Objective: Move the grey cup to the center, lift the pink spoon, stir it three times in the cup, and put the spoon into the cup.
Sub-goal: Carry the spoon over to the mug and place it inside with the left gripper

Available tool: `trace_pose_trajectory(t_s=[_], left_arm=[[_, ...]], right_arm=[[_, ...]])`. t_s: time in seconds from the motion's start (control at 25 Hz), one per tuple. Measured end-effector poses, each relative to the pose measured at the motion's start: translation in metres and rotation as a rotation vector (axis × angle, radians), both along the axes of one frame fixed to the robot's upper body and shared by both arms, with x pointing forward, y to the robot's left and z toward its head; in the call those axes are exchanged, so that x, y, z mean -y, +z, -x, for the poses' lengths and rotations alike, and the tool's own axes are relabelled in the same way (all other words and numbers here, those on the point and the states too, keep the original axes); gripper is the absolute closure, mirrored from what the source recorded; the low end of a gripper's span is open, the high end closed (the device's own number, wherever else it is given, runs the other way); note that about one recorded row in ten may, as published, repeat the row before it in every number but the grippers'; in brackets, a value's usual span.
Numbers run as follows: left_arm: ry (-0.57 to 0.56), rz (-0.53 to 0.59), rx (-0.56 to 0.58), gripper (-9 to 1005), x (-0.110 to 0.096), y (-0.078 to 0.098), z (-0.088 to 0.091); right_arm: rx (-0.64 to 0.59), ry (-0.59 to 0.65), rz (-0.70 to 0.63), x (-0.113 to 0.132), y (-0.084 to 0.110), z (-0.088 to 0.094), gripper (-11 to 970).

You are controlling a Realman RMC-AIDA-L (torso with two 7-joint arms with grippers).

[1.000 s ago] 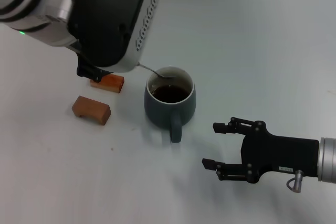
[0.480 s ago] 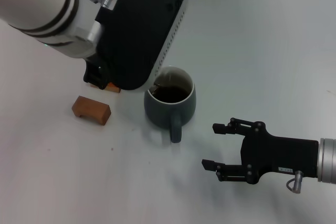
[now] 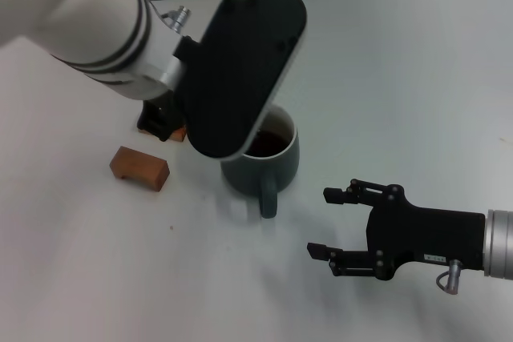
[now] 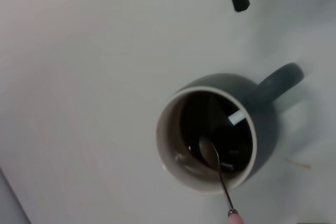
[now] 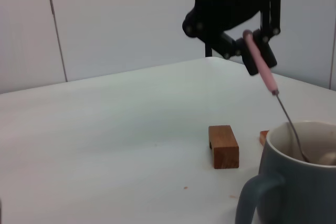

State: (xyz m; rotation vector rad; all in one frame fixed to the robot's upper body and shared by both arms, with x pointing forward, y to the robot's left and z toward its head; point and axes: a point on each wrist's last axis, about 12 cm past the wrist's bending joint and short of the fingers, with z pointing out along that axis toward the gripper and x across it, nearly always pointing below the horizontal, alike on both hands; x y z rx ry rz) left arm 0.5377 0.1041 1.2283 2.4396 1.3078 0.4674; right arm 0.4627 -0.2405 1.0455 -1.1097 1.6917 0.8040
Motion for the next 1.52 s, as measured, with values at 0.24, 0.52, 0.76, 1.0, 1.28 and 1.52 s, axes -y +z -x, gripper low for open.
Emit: trace_pose_trajectory(t_s=[0.24, 0.52, 0.76, 1.0, 1.28, 1.52], left_arm=[[-0.050, -0.004, 0.005, 845, 0.013, -0.008, 0.006], [-0.037, -0.026, -0.004, 844, 0.010, -0.011, 0.011], [-0.011, -0.029, 0.031, 843, 0.005, -0.010, 0.006], [-0.037, -0.010, 0.045, 841, 0.011, -0.012, 0.007], [-0.068, 0.018, 0.031, 840, 0.015, -0.011, 0.018], [-0.047, -0.004, 0.010, 839, 0.010, -0.014, 0.019]], right_arm=[[0.000, 0.001, 0.001, 0.000, 0.000, 0.000, 140], [0.001, 0.004, 0.001, -0.001, 0.000, 0.000, 139], [-0.001, 0.005, 0.001, -0.001, 0.000, 0.000, 139], [-0.006, 0.005, 0.001, -0.001, -0.001, 0.000, 139], [-0.007, 0.006, 0.001, -0.001, -0.002, 0.000, 139], [-0.006, 0.010, -0.001, -0.002, -0.001, 0.000, 139]])
